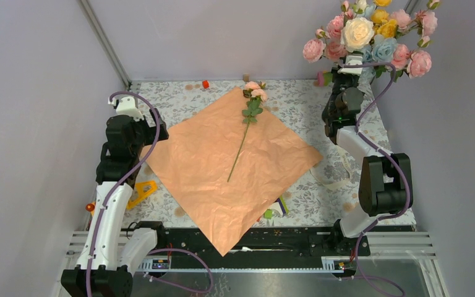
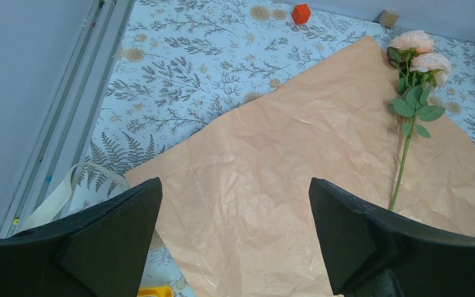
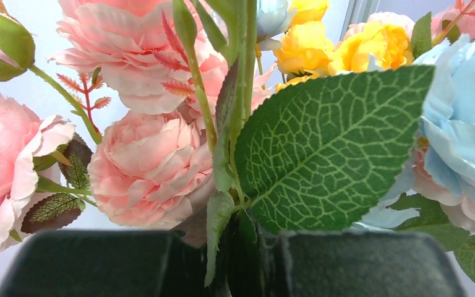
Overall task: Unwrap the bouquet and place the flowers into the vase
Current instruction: Insert the fake flower into the vase, then pick up the fake flower from the wrapping paper.
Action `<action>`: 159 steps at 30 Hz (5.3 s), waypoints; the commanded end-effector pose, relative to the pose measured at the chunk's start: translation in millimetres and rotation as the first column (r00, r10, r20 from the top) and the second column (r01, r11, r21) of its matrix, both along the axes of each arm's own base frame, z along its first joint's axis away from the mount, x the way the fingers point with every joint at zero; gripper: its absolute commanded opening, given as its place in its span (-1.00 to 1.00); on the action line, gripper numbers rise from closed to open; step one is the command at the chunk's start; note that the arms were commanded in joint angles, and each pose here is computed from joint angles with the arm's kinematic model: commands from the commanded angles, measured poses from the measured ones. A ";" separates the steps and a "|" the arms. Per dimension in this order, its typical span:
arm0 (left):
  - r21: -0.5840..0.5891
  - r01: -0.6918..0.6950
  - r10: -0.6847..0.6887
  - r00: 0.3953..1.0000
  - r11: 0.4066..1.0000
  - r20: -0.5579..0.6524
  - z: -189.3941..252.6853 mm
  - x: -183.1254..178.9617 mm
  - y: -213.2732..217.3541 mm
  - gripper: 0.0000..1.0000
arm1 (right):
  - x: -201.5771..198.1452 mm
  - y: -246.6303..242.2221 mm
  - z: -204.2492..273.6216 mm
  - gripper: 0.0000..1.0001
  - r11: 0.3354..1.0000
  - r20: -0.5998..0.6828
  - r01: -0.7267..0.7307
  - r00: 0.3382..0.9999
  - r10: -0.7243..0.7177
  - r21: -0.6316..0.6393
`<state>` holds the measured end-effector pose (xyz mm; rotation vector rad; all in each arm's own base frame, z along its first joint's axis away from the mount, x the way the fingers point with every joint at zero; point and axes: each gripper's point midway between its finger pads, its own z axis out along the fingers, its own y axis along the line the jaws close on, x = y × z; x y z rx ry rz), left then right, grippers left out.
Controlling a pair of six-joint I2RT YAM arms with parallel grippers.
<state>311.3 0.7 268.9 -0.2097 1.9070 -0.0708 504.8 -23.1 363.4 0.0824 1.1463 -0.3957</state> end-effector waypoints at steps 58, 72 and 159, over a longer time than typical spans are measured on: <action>-0.044 0.067 -0.062 0.993 0.997 0.096 24.8 -4.9 -13.3 0.98 | -83.3 -17.8 -26.1 0.63 0.999 -0.199 0.008 0.980 -0.001 0.035; -0.204 0.146 -0.143 0.989 0.968 0.031 15.8 -6.4 -43.7 0.97 | -156.5 21.1 -33.1 0.75 0.922 -0.285 -0.183 0.915 0.287 0.342; -0.208 0.413 -0.450 0.874 0.887 -0.183 -117.7 46.4 -280.6 -1.00 | -221.0 157.8 -186.3 0.55 0.600 -0.394 -0.267 0.547 0.738 0.754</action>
